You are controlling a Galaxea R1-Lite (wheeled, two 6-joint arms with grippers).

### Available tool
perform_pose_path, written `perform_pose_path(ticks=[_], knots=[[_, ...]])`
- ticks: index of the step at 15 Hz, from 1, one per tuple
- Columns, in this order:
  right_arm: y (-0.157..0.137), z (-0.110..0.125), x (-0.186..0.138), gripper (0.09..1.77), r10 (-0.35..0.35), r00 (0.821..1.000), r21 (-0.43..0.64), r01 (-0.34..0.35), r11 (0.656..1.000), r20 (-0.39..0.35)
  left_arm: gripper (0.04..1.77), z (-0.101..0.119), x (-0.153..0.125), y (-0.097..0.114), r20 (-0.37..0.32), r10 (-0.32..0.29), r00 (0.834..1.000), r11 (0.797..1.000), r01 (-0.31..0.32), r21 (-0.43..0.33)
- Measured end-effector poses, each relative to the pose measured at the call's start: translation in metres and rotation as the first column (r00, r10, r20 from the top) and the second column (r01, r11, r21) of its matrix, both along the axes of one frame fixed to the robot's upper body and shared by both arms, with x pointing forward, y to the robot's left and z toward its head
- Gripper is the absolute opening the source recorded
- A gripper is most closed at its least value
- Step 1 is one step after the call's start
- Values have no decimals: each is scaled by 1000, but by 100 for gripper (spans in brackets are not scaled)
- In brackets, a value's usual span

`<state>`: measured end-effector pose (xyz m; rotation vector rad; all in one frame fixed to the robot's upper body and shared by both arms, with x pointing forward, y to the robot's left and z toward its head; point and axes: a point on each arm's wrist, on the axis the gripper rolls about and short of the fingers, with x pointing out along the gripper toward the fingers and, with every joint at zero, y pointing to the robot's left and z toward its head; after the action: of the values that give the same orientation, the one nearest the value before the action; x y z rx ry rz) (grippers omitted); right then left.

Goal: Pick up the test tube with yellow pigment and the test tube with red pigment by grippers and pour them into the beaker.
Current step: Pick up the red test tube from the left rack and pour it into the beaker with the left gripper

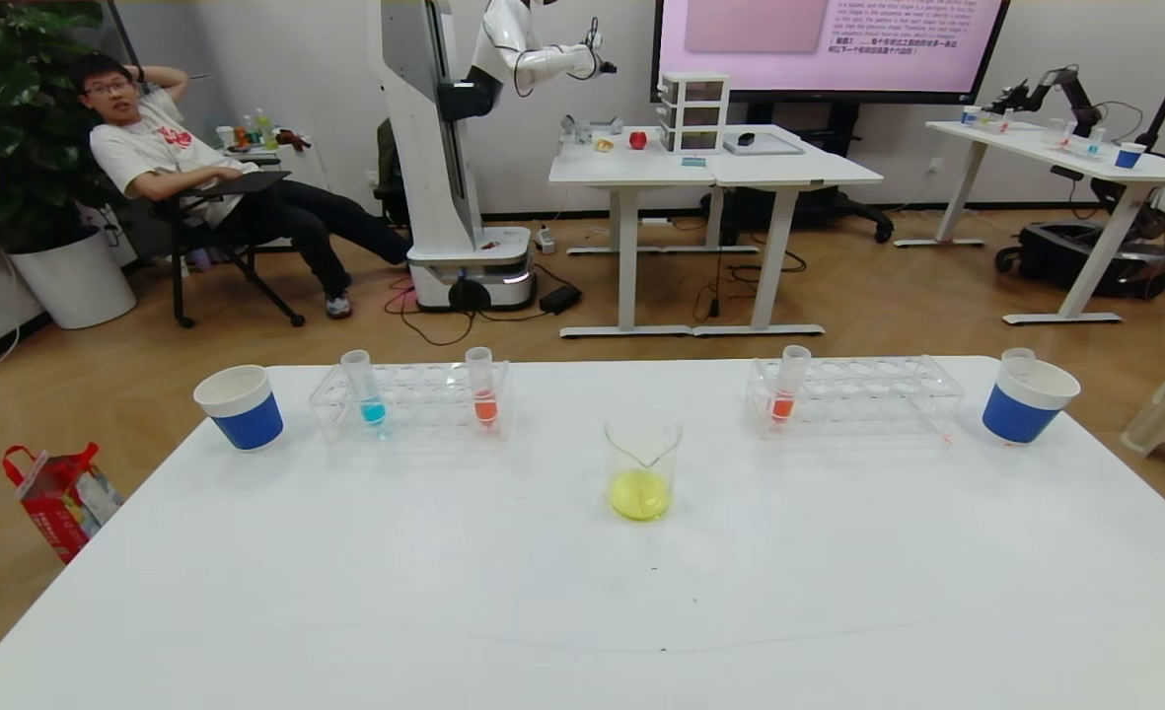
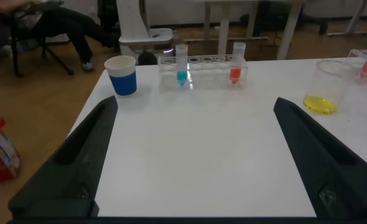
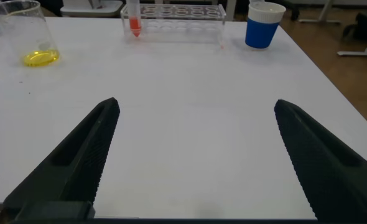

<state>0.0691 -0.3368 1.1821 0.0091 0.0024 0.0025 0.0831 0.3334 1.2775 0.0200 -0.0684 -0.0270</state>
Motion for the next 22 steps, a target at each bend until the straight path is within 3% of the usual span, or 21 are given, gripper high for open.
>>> perform_pose_path(ticks=[4,7,13,18,22], knots=[[0,0,0,174,0,1000,0,0,1000,0,175,49,63,-1,24,-5,1000,1000,5,1],[0,0,0,174,0,1000,0,0,1000,0,175,53,126,-3,-9,-11,1000,1000,11,-2],[0,0,0,174,0,1000,0,0,1000,0,175,16,222,-23,-69,-3,998,1000,1,-30],[0,0,0,174,0,1000,0,0,1000,0,175,-25,271,-68,-25,7,1000,999,-8,-43],[0,0,0,174,0,1000,0,0,1000,0,175,-61,304,-103,-47,15,999,999,-17,-44]])
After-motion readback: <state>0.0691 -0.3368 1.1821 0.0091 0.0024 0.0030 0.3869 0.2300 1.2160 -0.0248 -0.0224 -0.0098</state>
